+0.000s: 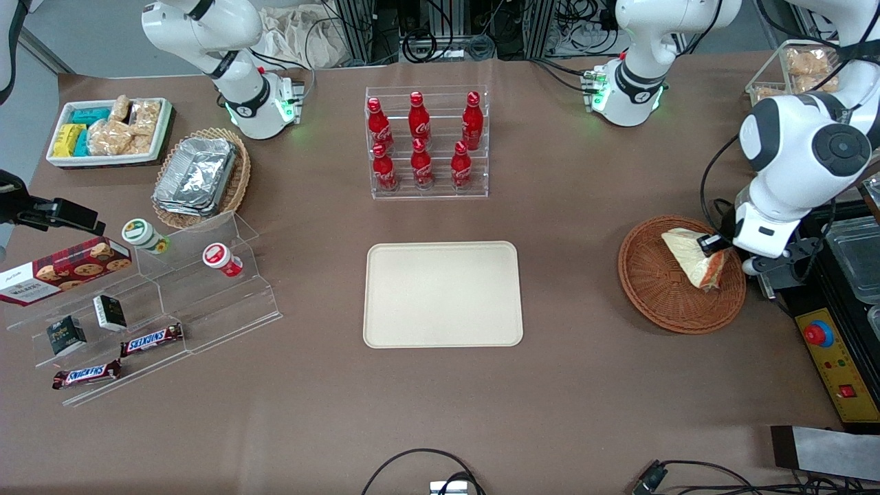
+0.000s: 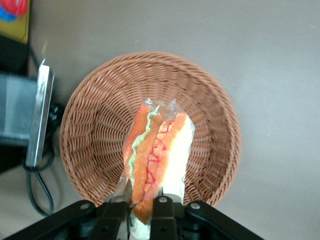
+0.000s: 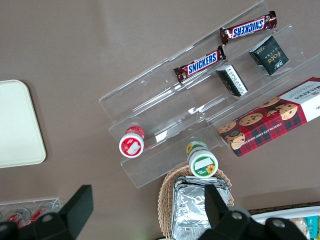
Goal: Place sandwich from basket to tray
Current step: 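Lift the sandwich and carry it with the left gripper over the cream tray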
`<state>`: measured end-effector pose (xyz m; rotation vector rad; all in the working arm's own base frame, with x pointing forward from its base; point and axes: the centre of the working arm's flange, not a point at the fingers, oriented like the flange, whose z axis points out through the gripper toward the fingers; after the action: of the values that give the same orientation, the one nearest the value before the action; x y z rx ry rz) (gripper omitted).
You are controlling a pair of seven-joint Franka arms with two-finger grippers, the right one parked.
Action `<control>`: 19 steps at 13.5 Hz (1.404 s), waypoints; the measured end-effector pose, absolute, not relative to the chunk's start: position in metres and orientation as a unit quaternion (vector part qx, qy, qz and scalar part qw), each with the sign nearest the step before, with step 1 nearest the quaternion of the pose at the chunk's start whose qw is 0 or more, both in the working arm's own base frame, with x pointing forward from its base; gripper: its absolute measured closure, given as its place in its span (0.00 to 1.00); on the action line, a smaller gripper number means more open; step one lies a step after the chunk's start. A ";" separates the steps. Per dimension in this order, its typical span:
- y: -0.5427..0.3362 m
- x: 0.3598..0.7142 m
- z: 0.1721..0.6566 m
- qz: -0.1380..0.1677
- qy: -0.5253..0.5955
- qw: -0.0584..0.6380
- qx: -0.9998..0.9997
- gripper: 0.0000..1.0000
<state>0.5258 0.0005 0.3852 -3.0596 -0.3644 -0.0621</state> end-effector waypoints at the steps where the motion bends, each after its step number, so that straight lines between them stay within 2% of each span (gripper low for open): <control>1: -0.009 0.526 0.390 -0.022 -0.087 0.031 -0.995 0.85; 5: -0.062 0.523 0.406 -0.011 0.003 0.038 -0.999 0.85; 9: -0.139 0.515 0.424 -0.018 0.059 0.040 -0.997 0.85; 14: -0.231 0.501 0.415 -0.027 0.043 0.048 -0.998 0.85; 19: -0.307 0.510 0.379 -0.030 0.011 0.055 -0.998 0.85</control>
<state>0.5104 -0.3066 0.3795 -3.0291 0.0341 -0.0896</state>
